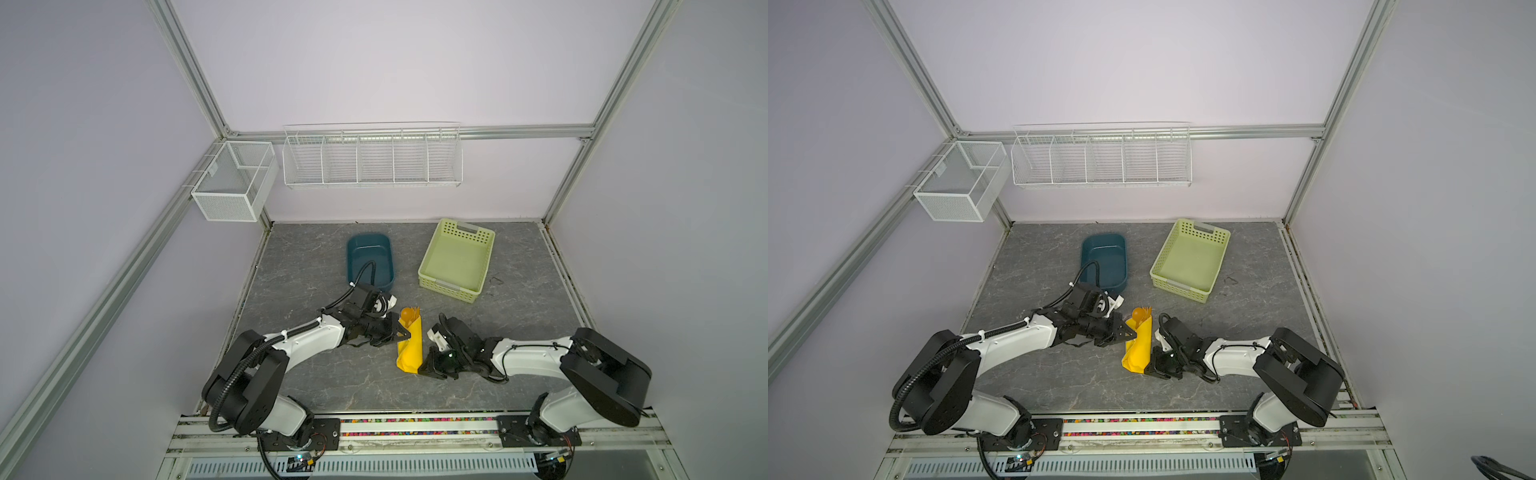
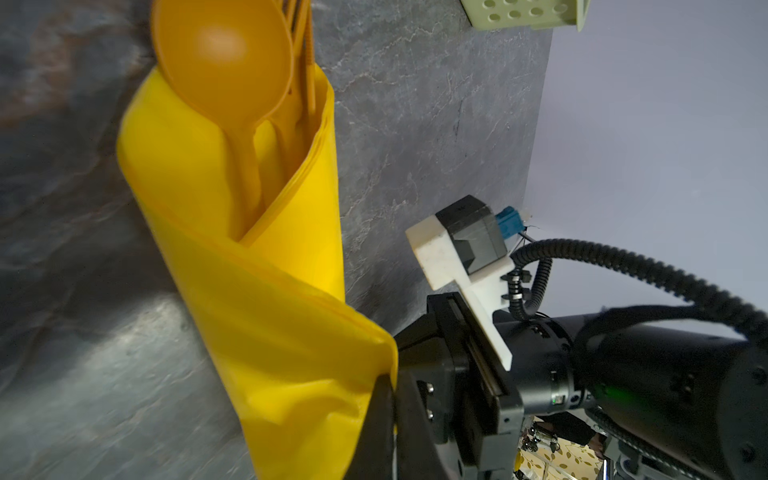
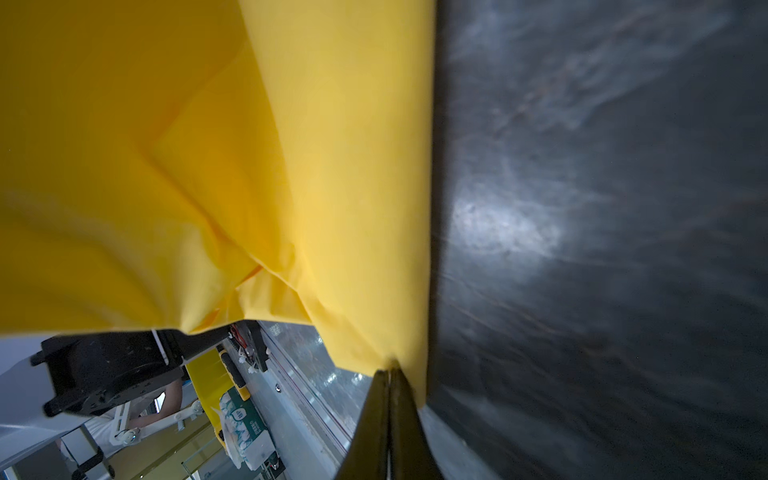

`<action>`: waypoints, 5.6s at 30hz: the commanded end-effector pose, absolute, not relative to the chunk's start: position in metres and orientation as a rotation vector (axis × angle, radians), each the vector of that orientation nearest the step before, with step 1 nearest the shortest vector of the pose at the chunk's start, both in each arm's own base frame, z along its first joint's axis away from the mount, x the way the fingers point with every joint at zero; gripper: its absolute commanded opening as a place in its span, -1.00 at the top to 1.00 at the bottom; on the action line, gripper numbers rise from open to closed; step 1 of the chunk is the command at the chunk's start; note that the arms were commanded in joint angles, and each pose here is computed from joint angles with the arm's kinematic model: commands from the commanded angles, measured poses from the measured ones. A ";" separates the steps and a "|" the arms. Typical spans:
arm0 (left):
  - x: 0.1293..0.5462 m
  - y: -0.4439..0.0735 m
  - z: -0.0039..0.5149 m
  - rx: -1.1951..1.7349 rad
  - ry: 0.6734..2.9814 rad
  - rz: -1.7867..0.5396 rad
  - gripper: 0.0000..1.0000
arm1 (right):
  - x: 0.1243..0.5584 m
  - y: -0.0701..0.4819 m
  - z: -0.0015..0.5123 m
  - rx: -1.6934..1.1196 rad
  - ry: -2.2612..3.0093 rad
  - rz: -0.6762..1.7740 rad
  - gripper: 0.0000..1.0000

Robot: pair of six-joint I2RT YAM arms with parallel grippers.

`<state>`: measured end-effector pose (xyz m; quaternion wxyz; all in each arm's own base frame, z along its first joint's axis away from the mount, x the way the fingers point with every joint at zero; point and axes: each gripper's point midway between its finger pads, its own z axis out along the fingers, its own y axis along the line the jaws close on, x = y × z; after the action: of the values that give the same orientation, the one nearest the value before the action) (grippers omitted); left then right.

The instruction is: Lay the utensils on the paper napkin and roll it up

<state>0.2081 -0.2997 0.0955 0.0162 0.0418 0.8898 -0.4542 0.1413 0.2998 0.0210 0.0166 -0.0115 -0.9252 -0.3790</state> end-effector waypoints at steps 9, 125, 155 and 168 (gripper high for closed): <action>0.210 -0.350 0.102 0.213 2.757 -1.500 1.00 | 0.139 0.288 0.006 -0.061 -2.897 -1.084 0.86; 0.250 -0.354 0.002 0.708 3.047 -0.552 1.00 | 0.125 0.236 0.009 -0.133 -3.027 -0.908 0.87; 0.244 -0.342 -0.016 0.690 3.065 -0.510 1.00 | 0.112 0.214 -0.006 -0.148 -3.069 -0.670 0.87; 0.265 -0.375 0.091 0.676 2.841 -0.739 0.85 | 0.114 0.225 -0.006 -0.130 -3.052 -0.714 0.87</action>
<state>0.2556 -0.3683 0.0420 0.0208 0.2181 0.9502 -0.2215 0.1314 0.2462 0.0188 -0.0323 -0.0348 -0.9582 -0.2820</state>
